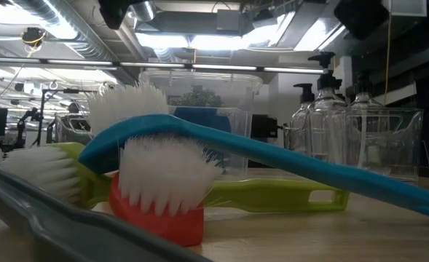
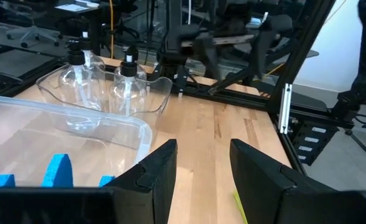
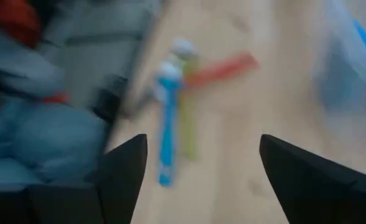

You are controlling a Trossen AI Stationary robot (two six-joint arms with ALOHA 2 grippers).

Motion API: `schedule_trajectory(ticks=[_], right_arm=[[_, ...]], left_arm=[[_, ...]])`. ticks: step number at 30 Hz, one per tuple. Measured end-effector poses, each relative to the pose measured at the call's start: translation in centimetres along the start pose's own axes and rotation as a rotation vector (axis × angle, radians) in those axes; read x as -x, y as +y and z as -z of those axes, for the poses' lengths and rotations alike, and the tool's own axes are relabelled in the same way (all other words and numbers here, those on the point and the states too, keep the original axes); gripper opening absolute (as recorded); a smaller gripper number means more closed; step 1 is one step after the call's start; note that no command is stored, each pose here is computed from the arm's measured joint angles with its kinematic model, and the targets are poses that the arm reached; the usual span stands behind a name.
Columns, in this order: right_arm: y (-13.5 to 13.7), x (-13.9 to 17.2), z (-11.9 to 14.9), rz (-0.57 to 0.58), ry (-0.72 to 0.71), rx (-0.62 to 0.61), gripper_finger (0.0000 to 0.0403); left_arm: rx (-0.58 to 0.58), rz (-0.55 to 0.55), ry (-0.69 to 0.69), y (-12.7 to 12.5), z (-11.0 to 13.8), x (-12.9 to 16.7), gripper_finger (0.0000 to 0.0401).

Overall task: Pick & Place Kitchen Sink Supplies
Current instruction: Adjust the left transparent bin

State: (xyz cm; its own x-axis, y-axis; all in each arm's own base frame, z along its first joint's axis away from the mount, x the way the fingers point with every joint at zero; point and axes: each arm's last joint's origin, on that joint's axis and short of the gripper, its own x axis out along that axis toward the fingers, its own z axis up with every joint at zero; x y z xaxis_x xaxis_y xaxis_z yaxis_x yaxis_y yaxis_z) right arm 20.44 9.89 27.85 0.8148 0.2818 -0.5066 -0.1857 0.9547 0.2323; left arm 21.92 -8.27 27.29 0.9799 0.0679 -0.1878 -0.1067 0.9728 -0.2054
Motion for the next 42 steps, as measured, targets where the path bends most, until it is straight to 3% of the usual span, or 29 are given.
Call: schedule_trajectory(ticks=[4, 14, 33, 42], right_arm=[[-0.9, 1.4, 2.5, -0.106, -0.178, 0.059, 0.0308], [-3.2, 3.1, 8.4, -0.152, -0.418, 0.174, 0.0308], [-5.3, 4.7, 14.2, -0.182, -0.564, 0.302, 0.0308], [-5.4, 5.7, 15.1, -0.251, -0.564, 0.473, 0.0308]], left_arm=[[0.001, -0.002, -0.001, 0.0, 0.0, 0.0, 0.0143], [0.000, -0.004, -0.001, 0.0, 0.0, 0.0, 0.0143], [-0.007, -0.010, 0.014, 0.1, 0.1, 0.0, 0.0143], [-0.039, -0.011, 0.014, 0.1, 0.1, 0.0, 0.0143]])
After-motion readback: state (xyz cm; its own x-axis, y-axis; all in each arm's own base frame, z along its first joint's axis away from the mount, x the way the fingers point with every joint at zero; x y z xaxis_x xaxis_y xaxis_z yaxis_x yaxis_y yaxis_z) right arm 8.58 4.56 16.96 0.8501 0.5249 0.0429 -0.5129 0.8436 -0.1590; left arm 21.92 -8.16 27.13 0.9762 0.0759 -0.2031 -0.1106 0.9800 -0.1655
